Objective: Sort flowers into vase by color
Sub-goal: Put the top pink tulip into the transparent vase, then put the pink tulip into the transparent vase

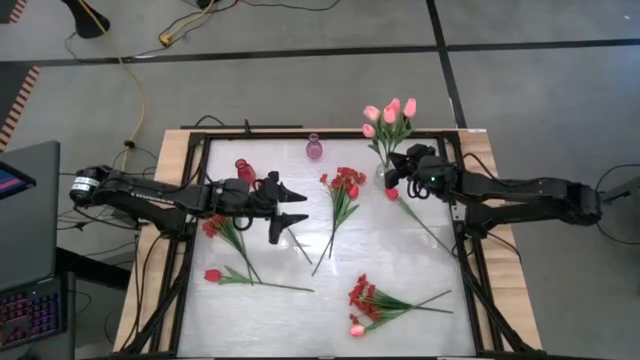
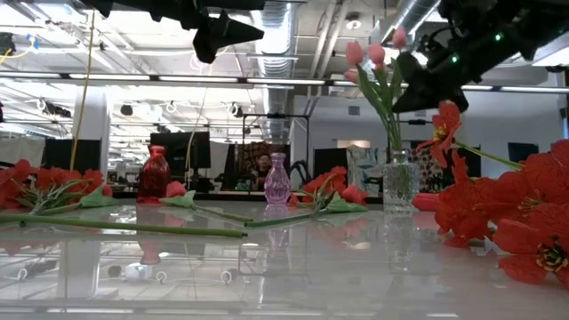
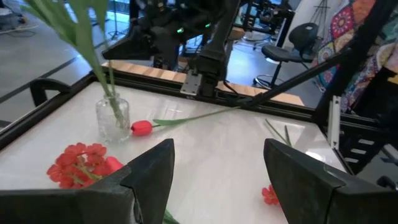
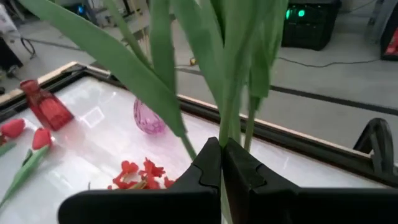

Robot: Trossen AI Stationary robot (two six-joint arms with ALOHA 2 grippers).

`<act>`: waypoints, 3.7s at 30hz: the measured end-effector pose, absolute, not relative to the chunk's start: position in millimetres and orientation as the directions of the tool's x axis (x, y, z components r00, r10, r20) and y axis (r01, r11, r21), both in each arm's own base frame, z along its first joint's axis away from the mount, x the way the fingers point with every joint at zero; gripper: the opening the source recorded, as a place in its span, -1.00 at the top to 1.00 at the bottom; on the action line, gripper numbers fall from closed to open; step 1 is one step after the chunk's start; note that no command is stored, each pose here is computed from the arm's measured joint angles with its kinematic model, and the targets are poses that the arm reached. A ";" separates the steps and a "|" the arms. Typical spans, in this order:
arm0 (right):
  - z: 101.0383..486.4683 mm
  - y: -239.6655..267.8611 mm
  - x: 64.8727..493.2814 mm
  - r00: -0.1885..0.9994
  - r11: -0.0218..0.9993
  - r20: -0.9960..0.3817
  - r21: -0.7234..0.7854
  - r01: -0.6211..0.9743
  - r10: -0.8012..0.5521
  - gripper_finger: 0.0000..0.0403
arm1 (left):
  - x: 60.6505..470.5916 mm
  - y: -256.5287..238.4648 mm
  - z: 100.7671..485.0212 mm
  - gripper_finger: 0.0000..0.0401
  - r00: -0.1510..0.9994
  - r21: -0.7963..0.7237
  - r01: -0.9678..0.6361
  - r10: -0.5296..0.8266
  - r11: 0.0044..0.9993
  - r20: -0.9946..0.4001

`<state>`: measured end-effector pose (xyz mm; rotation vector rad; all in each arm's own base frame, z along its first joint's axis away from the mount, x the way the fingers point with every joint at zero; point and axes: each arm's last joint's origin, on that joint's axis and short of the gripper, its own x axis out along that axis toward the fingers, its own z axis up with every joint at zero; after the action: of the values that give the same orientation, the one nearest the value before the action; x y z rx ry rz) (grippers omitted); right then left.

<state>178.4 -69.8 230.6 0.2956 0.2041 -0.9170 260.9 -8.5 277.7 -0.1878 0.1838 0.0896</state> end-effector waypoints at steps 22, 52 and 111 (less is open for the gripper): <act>203.9 -70.9 170.7 0.565 0.555 -0.343 0.136 0.820 -0.751 0.77 | 261.2 -12.0 280.2 -0.17 0.983 -0.157 -0.111 0.085 0.981 -0.163; 244.1 -67.0 171.3 0.570 0.645 -0.544 0.067 0.761 -0.616 -0.19 | 226.2 2.7 205.7 -0.17 0.998 -0.268 -0.063 0.059 0.961 -0.025; 175.5 204.2 190.1 0.312 0.893 -0.839 0.396 -0.214 0.446 -0.14 | 241.0 6.6 231.7 -0.17 0.916 0.032 -0.119 0.123 0.992 -0.382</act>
<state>190.1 204.2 175.5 0.2267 1.1768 0.4406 241.0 6.6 231.7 0.0085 0.3934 0.1244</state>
